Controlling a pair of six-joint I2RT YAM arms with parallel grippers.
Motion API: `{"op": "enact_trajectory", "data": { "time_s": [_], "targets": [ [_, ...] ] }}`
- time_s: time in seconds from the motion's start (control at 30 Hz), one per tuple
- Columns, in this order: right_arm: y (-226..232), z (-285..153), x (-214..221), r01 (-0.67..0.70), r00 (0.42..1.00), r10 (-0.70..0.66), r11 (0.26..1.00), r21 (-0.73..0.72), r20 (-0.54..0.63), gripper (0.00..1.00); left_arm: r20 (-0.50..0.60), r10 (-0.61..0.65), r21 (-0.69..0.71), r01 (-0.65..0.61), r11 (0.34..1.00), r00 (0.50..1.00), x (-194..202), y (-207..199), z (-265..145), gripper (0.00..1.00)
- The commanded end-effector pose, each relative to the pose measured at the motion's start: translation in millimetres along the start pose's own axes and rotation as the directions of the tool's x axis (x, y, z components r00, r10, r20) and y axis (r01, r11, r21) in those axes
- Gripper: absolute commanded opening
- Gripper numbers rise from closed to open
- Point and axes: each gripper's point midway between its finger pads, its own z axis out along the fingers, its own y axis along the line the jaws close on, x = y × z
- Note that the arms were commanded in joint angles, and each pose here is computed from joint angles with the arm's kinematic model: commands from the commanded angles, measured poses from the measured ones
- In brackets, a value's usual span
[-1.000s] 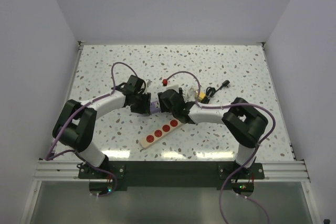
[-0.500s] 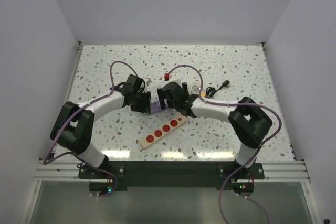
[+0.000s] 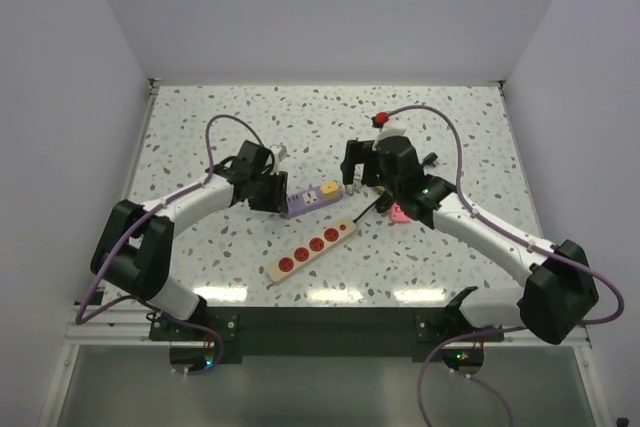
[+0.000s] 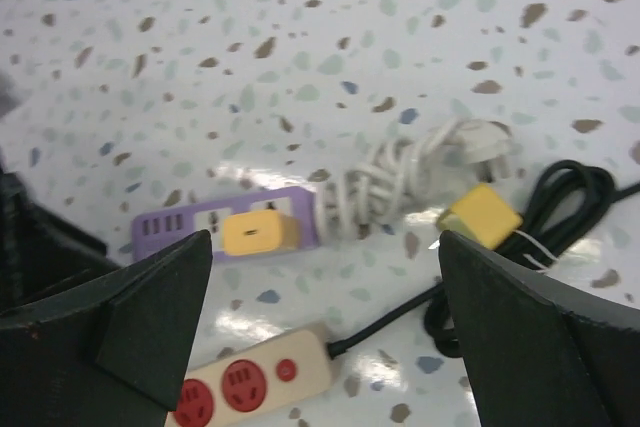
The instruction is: Insert the plug
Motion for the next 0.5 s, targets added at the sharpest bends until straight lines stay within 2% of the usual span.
{"op": "enact_trajectory", "data": {
  "time_s": [0.0,0.13,0.27,0.47],
  "targets": [
    [-54,4,23,0.04,0.986,-0.021,0.993,0.11,-0.166,0.99,0.071,0.001,0.057,-0.005,0.998,0.997,-17,-15,-14,0.47],
    [-88,15,29,0.025,0.967,0.02,0.985,0.171,-0.254,0.98,0.081,0.009,0.071,-0.015,0.997,0.997,-22,-20,-22,0.47],
    [-98,26,43,0.007,0.949,0.05,0.984,0.177,-0.313,0.97,0.086,0.015,0.074,-0.021,0.997,0.996,-22,-21,-26,0.47],
    [-90,38,39,-0.038,0.949,0.084,0.987,0.155,-0.304,0.93,0.064,0.02,0.07,-0.025,0.997,0.998,-16,-19,-22,0.47]
  ]
}}
